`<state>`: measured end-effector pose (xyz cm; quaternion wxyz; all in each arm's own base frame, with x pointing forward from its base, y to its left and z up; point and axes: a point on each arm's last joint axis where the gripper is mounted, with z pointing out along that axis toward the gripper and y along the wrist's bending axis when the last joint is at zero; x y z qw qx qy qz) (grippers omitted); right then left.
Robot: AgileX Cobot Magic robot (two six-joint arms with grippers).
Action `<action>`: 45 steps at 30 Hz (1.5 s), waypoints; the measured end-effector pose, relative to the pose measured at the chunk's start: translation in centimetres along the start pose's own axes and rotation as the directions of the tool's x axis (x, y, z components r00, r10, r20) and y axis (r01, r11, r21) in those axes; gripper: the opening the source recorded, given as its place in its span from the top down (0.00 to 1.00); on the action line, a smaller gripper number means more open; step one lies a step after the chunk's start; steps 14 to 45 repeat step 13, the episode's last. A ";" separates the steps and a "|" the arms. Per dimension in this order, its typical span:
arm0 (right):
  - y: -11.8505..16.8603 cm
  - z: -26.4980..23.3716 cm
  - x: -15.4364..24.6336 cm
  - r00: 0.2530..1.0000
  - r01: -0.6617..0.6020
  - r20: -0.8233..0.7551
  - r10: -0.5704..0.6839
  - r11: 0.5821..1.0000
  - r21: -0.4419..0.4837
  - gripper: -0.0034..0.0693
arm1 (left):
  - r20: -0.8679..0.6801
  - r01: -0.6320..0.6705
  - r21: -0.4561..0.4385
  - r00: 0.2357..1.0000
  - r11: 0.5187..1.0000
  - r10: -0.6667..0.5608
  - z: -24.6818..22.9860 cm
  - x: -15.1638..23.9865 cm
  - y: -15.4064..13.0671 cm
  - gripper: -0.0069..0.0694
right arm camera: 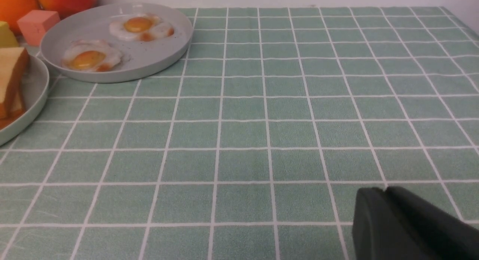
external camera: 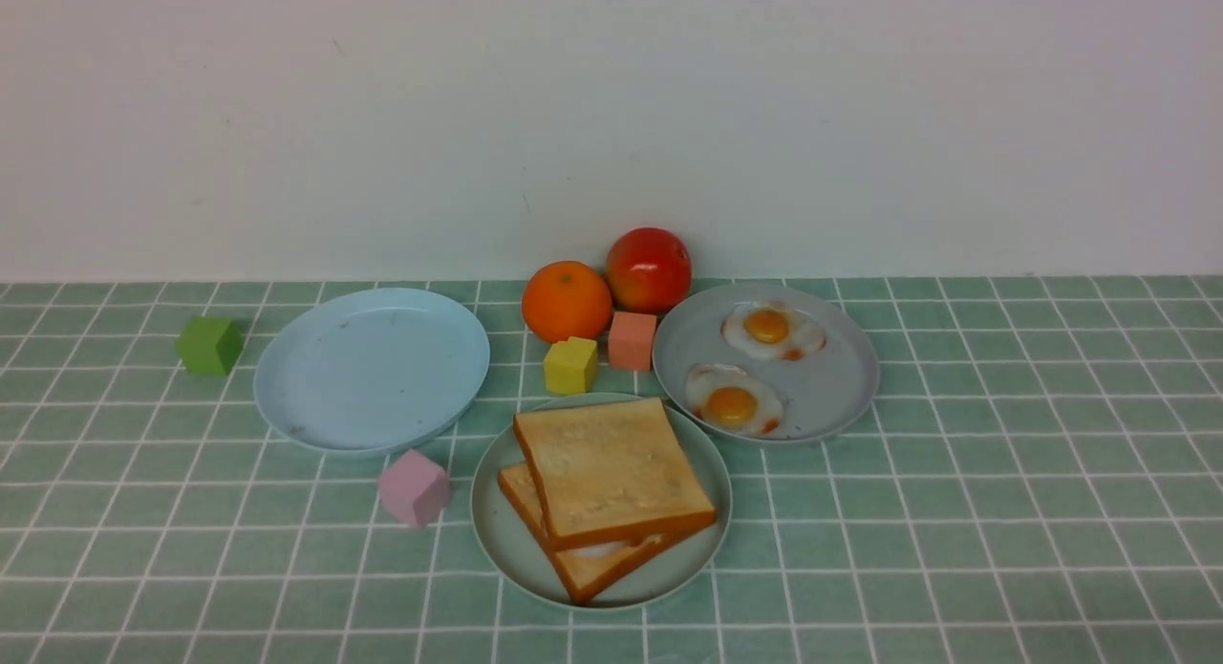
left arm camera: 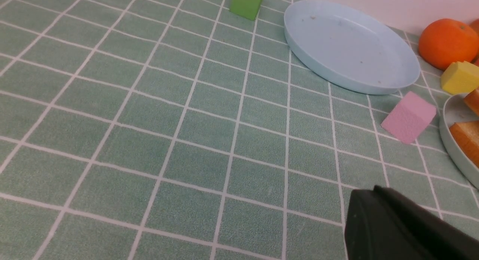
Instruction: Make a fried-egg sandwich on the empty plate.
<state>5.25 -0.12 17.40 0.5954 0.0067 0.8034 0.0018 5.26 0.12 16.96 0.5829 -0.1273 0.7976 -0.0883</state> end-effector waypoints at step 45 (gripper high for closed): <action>0.0 0.0 0.0 1.000 0.000 0.000 0.000 1.000 0.000 0.87 | 0.000 0.000 0.000 1.000 1.000 0.000 0.0 0.0 0.0 0.89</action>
